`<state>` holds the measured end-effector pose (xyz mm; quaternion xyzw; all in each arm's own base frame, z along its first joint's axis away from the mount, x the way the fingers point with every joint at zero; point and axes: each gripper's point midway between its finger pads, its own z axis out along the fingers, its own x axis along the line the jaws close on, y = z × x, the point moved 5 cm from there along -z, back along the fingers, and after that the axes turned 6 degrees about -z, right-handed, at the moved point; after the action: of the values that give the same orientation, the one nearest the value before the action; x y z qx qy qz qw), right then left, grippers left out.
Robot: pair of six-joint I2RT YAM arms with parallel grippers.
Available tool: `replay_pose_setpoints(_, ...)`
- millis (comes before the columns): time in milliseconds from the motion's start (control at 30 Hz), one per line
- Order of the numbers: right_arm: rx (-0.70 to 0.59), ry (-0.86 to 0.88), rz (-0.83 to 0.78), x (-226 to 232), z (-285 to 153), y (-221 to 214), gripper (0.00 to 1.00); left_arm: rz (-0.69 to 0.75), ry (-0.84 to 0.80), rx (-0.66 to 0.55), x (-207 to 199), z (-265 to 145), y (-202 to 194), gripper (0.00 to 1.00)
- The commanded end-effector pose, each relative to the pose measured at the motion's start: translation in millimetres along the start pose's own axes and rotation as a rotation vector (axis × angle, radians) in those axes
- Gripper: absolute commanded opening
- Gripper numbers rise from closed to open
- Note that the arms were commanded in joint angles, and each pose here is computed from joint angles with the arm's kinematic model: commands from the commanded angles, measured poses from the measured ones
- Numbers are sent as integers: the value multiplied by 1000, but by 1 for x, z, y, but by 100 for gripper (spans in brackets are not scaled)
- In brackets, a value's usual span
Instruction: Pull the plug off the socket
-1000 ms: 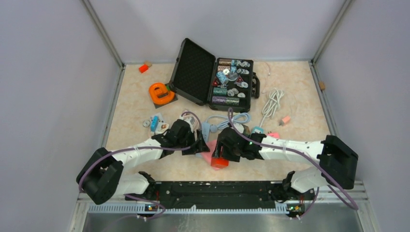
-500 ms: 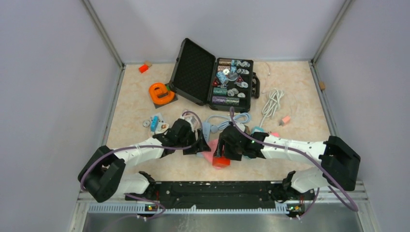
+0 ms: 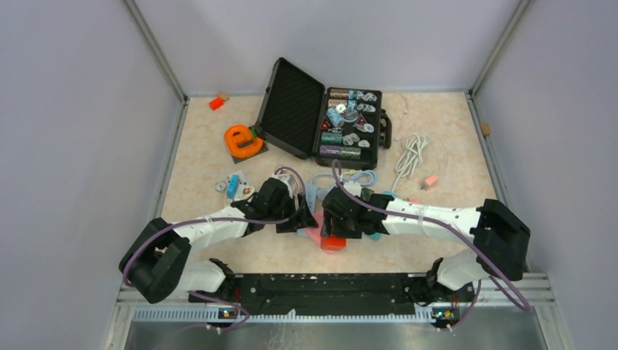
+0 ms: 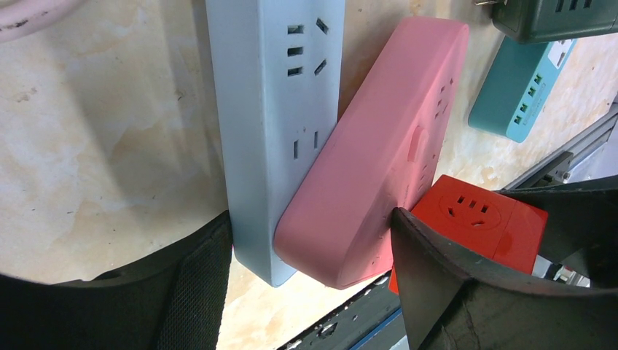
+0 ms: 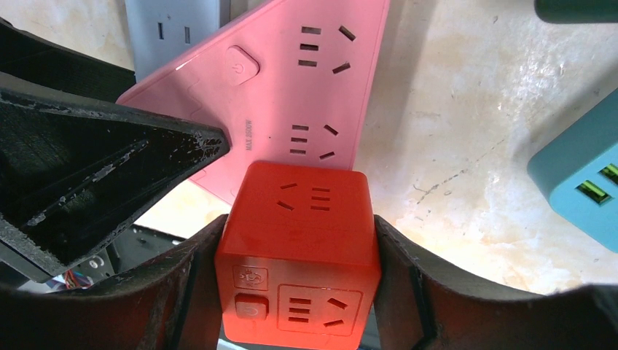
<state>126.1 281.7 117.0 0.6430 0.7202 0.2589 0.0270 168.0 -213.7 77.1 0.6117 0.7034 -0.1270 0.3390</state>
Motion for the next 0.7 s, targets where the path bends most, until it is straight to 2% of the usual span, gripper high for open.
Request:
replay_pose_setpoints(0,-139,371,-29,50,-31,33,0,37,197,26,42,6,-12,56)
replay_pose_setpoints(100,-131,409,-3,45,-25,30,0,38,183,26,39,6,-11,58)
replay_pose_setpoints(333,-103,348,-57,43,-22,32,0,34,224,10,45,7,-10,56)
replay_pose_setpoints(500,-135,556,-25,46,-43,47,0,11,334,-24,64,5,-10,53)
replay_pose_setpoints(667,-72,412,-107,50,-29,36,0,-9,361,-24,71,6,-14,51)
